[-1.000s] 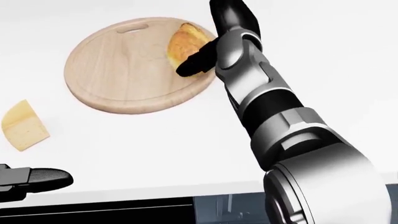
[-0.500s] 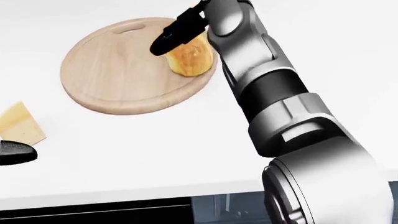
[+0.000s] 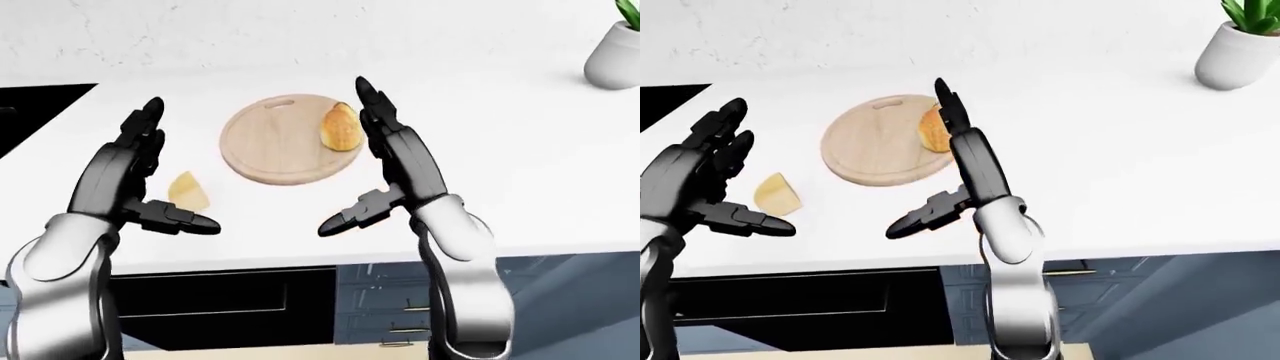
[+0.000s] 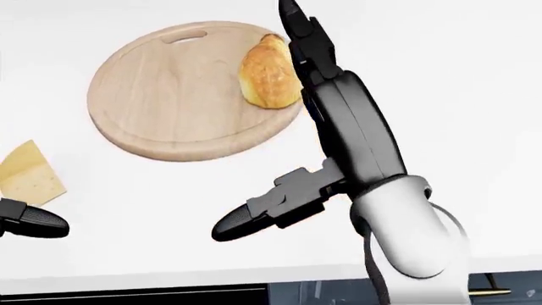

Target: Place the bread and cheese on the cutting board.

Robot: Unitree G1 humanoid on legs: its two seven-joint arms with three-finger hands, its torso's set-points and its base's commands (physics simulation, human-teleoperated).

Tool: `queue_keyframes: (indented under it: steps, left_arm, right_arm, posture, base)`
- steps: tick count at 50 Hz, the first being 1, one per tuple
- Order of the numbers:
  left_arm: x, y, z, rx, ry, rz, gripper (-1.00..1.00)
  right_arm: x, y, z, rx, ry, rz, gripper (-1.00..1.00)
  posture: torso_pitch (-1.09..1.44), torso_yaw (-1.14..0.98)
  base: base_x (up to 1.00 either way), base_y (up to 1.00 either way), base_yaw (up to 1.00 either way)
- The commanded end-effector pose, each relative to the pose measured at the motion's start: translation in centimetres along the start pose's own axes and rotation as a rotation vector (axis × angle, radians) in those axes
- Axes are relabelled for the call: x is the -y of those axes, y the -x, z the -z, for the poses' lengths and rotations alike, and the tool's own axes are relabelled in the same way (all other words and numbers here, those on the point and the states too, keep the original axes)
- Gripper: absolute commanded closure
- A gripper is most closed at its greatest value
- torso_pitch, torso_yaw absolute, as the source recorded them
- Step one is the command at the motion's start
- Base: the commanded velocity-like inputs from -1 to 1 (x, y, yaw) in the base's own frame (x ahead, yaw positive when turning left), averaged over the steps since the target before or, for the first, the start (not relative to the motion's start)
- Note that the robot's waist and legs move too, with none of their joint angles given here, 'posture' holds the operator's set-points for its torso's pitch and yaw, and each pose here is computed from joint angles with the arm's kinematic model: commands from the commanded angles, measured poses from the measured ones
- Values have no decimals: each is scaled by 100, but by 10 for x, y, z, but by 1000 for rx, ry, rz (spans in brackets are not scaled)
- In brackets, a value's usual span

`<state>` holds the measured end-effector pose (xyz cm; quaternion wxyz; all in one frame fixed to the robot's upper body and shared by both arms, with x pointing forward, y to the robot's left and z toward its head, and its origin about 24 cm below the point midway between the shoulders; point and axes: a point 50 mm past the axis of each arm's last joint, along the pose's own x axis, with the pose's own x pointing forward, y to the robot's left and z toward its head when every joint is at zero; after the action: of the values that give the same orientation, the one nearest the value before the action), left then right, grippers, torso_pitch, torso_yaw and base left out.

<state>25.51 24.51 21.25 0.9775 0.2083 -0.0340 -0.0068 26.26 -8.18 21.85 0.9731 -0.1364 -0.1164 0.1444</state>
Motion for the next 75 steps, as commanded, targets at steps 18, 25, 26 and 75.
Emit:
queue_keyframes:
  steps: [18, 25, 26, 75]
  left_arm:
    - [-28, -24, -12, -5, -383, 273, -100]
    - [-36, -29, -8, -28, -413, 297, -100]
    - [-36, -30, -6, -30, -413, 303, -100]
    - [-17, -85, -24, 70, -440, 104, 100]
  right_arm:
    - [-10, 41, 25, -9, -94, -4, -100]
    - [-14, 46, 16, 4, -120, -11, -100]
    - [-14, 47, 16, 7, -124, -12, -100]
    - [-19, 67, -10, 85, -201, -26, -100]
  posture:
    - [0, 0]
    - [0, 0]
    - [0, 0]
    - [0, 0]
  base:
    - [0, 0, 0]
    - [0, 0, 0]
    - [0, 0, 0]
    - [0, 0, 0]
